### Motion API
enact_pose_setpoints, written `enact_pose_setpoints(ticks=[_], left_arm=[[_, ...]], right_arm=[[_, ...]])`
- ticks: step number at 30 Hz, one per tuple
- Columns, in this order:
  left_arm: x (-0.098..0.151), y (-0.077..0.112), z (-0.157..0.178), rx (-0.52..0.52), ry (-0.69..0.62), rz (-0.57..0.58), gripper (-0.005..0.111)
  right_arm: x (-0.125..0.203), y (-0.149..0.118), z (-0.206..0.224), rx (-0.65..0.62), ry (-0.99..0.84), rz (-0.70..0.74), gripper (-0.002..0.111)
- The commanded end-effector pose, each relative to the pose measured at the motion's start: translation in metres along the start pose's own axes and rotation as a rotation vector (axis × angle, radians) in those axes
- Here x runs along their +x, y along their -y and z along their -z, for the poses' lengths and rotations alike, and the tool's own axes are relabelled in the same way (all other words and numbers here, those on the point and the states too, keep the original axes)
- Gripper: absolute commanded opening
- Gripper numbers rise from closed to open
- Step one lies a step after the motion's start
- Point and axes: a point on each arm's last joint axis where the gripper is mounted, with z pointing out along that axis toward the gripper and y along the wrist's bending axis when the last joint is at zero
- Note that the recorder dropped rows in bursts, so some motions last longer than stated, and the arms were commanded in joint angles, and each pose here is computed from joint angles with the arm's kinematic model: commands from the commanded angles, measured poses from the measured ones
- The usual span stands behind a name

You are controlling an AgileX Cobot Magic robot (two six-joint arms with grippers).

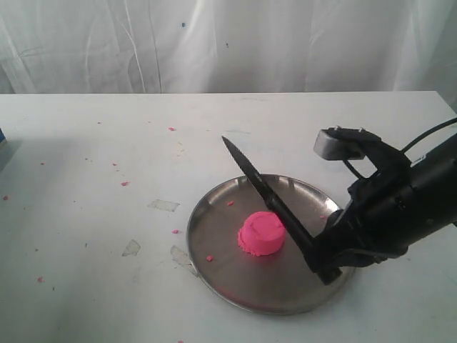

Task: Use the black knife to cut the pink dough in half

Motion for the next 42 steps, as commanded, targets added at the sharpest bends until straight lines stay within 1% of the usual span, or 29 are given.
enact_pose_setpoints(ticks=[1,3,5,7,10,11,14,15,18,24,27,30,33,36,38,42], left_arm=[[0.010,0.001,-0.023,0.012,-0.170,-0.130,0.000],[0.018,0.003,-0.035,0.040,-0.259,-0.191,0.000],[0.025,0.007,-0.047,0.103,-0.326,-0.290,0.000],[0.030,0.014,-0.059,0.202,-0.378,-0.369,0.000],[0.035,0.028,-0.075,0.350,-0.423,-0.425,0.000],[0.035,0.032,-0.079,0.389,-0.436,-0.425,0.000],[0.039,0.044,-0.091,0.493,-0.492,-0.401,0.000],[0.043,0.048,-0.094,0.521,-0.521,-0.375,0.000],[0.054,0.054,-0.103,0.562,-0.578,-0.323,0.000],[0.086,0.063,-0.112,0.647,-0.680,-0.256,0.000],[0.092,0.072,-0.120,0.708,-0.645,-0.158,0.000],[0.094,0.080,-0.128,0.771,-0.602,-0.093,0.000],[0.098,0.084,-0.132,0.799,-0.594,-0.064,0.000],[0.104,0.084,-0.133,0.798,-0.617,-0.056,0.000],[0.108,0.083,-0.133,0.795,-0.631,-0.052,0.000],[0.110,0.083,-0.133,0.794,-0.642,-0.050,0.000]], right_arm=[[0.000,0.003,0.000,0.118,-0.021,0.009,0.000],[0.002,0.005,-0.001,0.161,-0.050,0.012,0.000],[0.005,0.006,-0.001,0.216,-0.084,0.011,0.000],[0.007,0.007,0.000,0.272,-0.108,0.018,0.000],[0.007,0.004,0.002,0.332,-0.109,0.027,0.000],[0.007,0.003,0.003,0.347,-0.104,0.037,0.000],[0.006,-0.002,0.006,0.386,-0.075,0.069,0.000],[0.005,-0.003,0.008,0.396,-0.059,0.078,0.000],[0.003,-0.005,0.012,0.409,-0.017,0.091,0.000],[0.001,-0.005,0.014,0.415,0.018,0.090,0.000],[0.003,-0.004,0.013,0.418,0.017,0.107,0.000],[0.003,-0.003,0.011,0.423,0.037,0.110,0.000],[0.004,-0.001,0.009,0.427,0.048,0.111,0.000],[0.006,0.000,0.006,0.431,0.054,0.114,0.000],[0.006,0.003,0.005,0.456,0.077,0.140,0.000],[0.006,0.011,0.002,0.486,0.105,0.120,0.000]])
